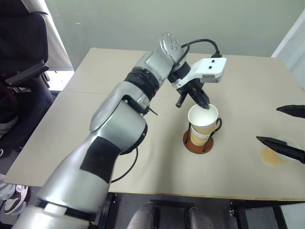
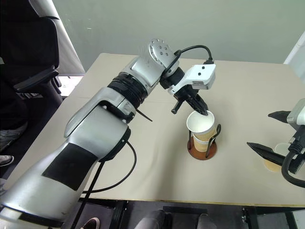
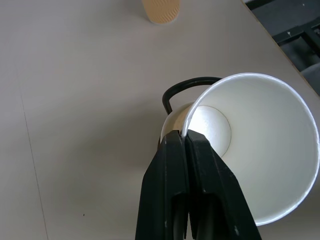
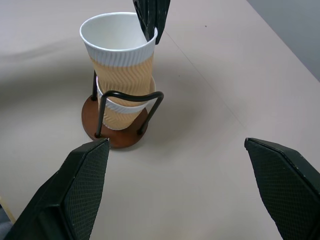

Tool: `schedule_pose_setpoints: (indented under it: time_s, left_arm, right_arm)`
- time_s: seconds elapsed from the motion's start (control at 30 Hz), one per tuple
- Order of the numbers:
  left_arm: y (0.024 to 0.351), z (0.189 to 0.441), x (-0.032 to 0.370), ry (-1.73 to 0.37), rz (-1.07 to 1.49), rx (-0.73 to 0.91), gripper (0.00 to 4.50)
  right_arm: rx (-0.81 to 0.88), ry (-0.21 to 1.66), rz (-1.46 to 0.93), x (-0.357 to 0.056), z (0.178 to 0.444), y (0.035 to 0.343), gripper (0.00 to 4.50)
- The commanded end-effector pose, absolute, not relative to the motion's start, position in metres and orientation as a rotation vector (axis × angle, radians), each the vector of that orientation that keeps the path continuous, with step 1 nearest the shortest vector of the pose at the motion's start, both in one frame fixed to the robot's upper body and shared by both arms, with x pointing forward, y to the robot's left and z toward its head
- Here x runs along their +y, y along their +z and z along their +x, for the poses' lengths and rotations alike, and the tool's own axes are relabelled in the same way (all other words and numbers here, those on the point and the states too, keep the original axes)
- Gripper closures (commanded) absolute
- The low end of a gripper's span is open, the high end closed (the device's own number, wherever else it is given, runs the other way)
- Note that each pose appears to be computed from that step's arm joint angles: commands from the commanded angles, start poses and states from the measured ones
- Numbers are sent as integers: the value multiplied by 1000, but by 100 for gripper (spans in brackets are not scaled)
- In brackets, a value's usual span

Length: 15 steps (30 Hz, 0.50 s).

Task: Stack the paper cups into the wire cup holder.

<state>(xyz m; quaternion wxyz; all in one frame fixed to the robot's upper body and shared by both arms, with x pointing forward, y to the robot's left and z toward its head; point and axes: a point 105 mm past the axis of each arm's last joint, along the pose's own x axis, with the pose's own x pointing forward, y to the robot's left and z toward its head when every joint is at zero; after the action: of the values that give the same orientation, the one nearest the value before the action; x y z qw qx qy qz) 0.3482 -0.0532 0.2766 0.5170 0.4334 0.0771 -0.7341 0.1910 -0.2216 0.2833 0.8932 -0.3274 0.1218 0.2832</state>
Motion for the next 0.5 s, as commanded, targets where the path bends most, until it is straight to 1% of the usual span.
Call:
schedule_pose_setpoints:
  time_s: [0.03,0.1,0.23,0.27,0.37,0.4,0.5]
  left_arm:
    - [284,342,-57,-1795,1087,150,385]
    - [287,342,-58,-1791,1077,143,322]
    - [291,343,-59,-1773,1056,134,172]
    - [292,343,-59,-1770,1055,130,143]
    - [295,345,-61,-1748,1047,102,26]
    - [298,346,-62,-1735,1037,81,2]
    - [313,347,-62,-1707,970,2,2]
  right_arm:
    - [219,559,-698,-224,191,291,6]
    - [220,559,-697,-224,192,291,6]
    - [222,558,-698,-226,193,290,6]
    - [222,559,-699,-226,193,290,6]
    - [221,562,-699,-226,194,291,6]
    - [222,561,-699,-226,194,290,6]
    - [240,541,-707,-231,198,286,6]
